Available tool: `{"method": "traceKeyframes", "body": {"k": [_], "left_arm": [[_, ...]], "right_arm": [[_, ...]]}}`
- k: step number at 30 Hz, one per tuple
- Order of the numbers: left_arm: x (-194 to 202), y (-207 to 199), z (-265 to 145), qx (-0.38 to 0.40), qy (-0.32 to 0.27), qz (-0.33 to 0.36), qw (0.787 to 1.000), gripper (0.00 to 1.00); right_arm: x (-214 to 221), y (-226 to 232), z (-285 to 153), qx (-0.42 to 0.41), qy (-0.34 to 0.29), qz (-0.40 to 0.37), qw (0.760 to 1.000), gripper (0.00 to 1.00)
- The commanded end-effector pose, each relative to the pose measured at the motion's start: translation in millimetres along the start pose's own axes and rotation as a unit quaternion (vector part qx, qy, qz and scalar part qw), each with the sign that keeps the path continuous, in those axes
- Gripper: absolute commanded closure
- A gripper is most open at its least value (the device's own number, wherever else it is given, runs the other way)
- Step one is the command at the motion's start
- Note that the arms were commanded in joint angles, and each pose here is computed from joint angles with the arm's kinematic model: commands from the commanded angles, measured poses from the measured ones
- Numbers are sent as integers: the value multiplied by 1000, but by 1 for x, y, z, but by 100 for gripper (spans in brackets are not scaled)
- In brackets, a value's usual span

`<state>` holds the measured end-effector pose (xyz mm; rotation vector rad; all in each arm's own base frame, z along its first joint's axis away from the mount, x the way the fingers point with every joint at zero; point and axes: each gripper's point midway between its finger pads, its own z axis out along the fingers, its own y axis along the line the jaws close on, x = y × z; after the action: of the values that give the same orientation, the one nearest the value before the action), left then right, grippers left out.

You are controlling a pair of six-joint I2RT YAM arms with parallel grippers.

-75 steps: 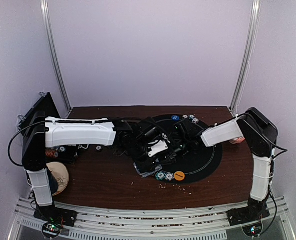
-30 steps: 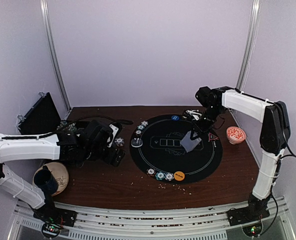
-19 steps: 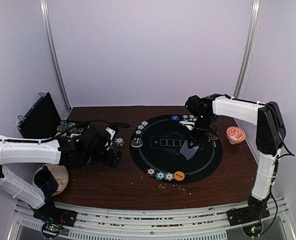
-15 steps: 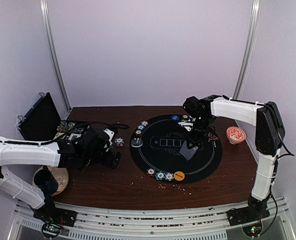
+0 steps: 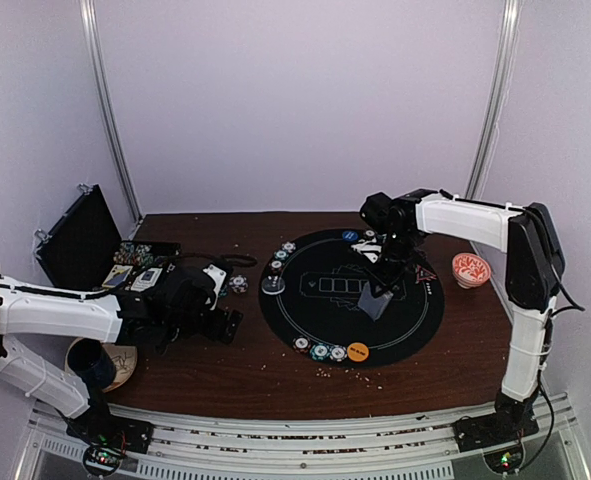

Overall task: Distribute texas hold em gaming equipment
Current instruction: Adjust the face-down deck piles on the poker table mat.

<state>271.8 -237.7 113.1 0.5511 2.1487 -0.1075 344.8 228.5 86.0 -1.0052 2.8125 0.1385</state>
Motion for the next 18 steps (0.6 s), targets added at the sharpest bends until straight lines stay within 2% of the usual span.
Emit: {"method": "traceKeyframes", "body": {"k": [1,13,18], "left_arm": [[-12,2,0,-1,-29,-11,1000,2],[-8,2,3,-4,-25,-5,1000,2],[-6,0,6,-2,-22,-4,1000,2]], "right_arm": [[-8,6,22,-14,4,-1,1000,89],[-9,7,27,-20,15,-8,1000,80],[-9,7,28,-20,11,-10,1000,80]]}}
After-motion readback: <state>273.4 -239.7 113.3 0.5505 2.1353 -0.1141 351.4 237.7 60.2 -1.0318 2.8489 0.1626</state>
